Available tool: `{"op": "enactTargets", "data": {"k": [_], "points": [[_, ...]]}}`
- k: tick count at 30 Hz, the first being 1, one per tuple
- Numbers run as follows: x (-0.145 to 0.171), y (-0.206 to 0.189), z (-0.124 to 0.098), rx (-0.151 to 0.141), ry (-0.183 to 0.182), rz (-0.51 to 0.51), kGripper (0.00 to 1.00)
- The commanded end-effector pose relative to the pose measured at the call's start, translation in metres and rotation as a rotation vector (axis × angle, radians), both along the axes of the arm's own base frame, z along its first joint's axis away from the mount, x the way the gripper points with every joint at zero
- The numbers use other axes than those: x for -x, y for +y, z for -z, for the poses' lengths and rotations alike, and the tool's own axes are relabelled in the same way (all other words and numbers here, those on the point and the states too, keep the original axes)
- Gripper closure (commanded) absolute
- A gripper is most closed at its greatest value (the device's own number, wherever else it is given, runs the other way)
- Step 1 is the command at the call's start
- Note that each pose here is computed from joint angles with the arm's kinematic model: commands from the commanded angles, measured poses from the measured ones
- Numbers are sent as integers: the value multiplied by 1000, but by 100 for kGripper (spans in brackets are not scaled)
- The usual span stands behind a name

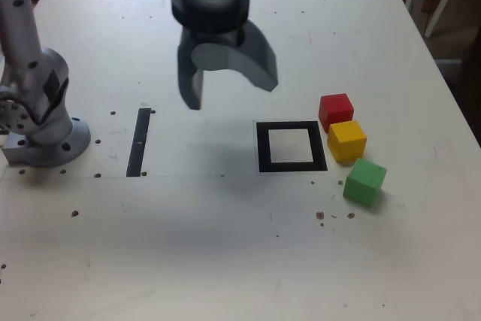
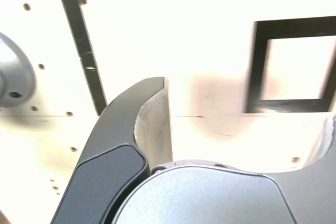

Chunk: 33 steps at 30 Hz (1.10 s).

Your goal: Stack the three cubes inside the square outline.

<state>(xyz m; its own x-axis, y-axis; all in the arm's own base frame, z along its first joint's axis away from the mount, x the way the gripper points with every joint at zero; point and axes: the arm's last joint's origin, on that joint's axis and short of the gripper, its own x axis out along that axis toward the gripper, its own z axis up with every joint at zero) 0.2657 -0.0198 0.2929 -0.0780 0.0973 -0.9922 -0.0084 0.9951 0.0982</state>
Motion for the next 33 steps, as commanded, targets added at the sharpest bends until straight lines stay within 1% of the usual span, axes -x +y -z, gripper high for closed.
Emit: {"op": "enactTargets", "data": {"k": [1, 5, 10, 16, 21, 25, 29, 33], "points": [[-9, 1, -2, -3, 0, -11, 1], [-32, 1, -6, -12, -4, -30, 1], [-59, 3, -5, -22, 9, -53, 1], [-91, 15, 0, -23, 19, -91, 1], [-113, 28, 13, -18, 31, -127, 1], [-130, 38, 27, -11, 54, -146, 2], [-142, 48, 39, -4, 76, -156, 2], [-150, 55, 49, 5, 89, -164, 3]]}}
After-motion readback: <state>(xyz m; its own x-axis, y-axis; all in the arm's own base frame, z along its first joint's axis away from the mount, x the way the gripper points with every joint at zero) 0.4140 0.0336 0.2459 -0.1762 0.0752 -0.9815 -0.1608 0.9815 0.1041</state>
